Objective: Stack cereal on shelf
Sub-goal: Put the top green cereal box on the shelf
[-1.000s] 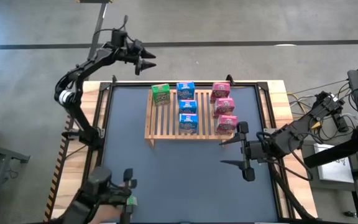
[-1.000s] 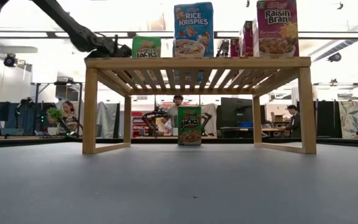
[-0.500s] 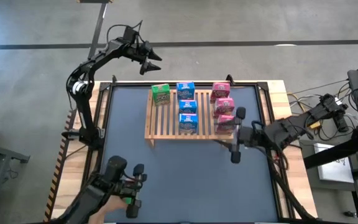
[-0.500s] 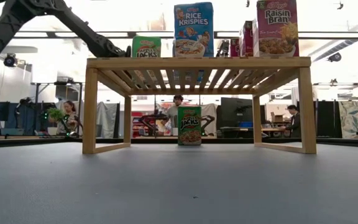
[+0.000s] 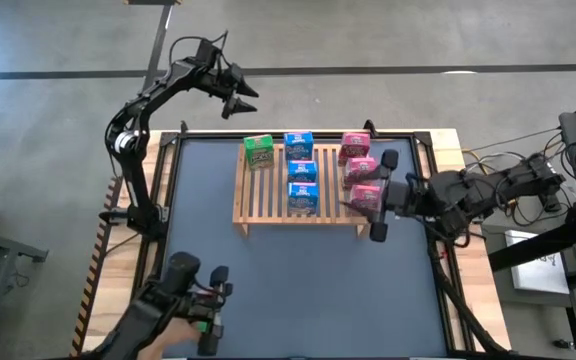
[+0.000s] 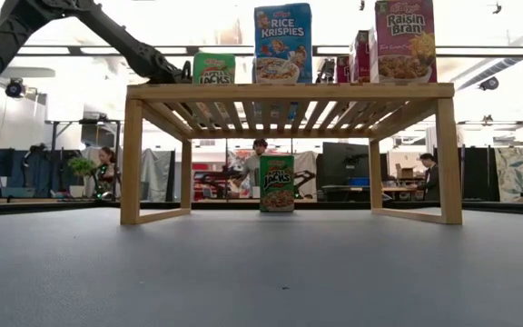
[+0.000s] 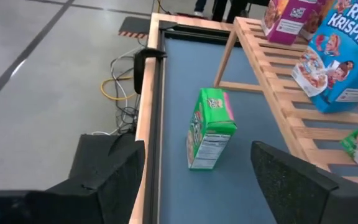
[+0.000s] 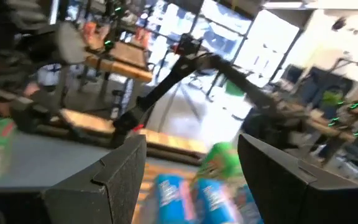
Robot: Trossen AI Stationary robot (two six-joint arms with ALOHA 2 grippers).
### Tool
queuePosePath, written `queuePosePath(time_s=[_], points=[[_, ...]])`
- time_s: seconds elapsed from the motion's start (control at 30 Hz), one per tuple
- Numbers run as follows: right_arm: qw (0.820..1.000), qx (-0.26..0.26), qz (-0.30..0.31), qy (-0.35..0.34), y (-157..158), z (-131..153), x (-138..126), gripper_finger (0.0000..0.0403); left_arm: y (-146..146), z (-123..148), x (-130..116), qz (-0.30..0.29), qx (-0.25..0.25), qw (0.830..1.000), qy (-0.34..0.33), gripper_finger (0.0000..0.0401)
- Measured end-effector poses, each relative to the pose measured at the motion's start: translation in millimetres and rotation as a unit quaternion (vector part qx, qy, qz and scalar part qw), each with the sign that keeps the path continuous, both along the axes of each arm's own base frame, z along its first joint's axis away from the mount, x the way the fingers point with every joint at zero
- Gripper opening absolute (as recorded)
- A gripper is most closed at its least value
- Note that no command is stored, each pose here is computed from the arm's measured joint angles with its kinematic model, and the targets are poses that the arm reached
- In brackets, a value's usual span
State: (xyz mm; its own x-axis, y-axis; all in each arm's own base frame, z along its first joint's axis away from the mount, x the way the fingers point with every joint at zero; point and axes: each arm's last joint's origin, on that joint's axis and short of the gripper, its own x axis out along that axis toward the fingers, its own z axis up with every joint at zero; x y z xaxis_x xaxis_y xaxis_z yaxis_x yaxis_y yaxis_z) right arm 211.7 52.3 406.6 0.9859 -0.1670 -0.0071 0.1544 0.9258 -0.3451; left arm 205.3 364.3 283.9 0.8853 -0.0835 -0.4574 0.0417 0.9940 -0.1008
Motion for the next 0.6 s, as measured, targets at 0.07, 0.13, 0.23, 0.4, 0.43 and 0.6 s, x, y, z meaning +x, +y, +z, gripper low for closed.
queuePosePath(time_s=[0.07, 0.13, 0.23, 0.4, 0.43, 0.6], points=[[1.0, -0.013, -0.015, -0.013, -7, 12, -1, 0.0242, -2, 6, -1, 0.004, 0.004, 1.0, -0.001, 0.0274], [0.999, -0.015, -0.039, -0.023, -18, 25, -4, 0.0242, -6, 15, -3, 0.006, 0.008, 1.0, -0.006, 0.0272], [0.996, -0.02, -0.088, -0.023, -42, 39, -6, 0.0242, -12, 29, -4, 0.008, 0.021, 1.0, -0.012, 0.027], [0.992, -0.021, -0.126, -0.004, -94, 54, -11, 0.0242, -19, 49, -5, 0.01, 0.043, 0.999, -0.025, 0.0269], [0.992, -0.018, -0.127, 0.001, -106, 55, -11, 0.0242, -20, 51, -5, 0.01, 0.048, 0.998, -0.028, 0.0268], [0.987, -0.002, -0.155, 0.029, -173, 56, -20, 0.0242, -23, 60, -6, 0.013, 0.066, 0.997, -0.035, 0.0263]])
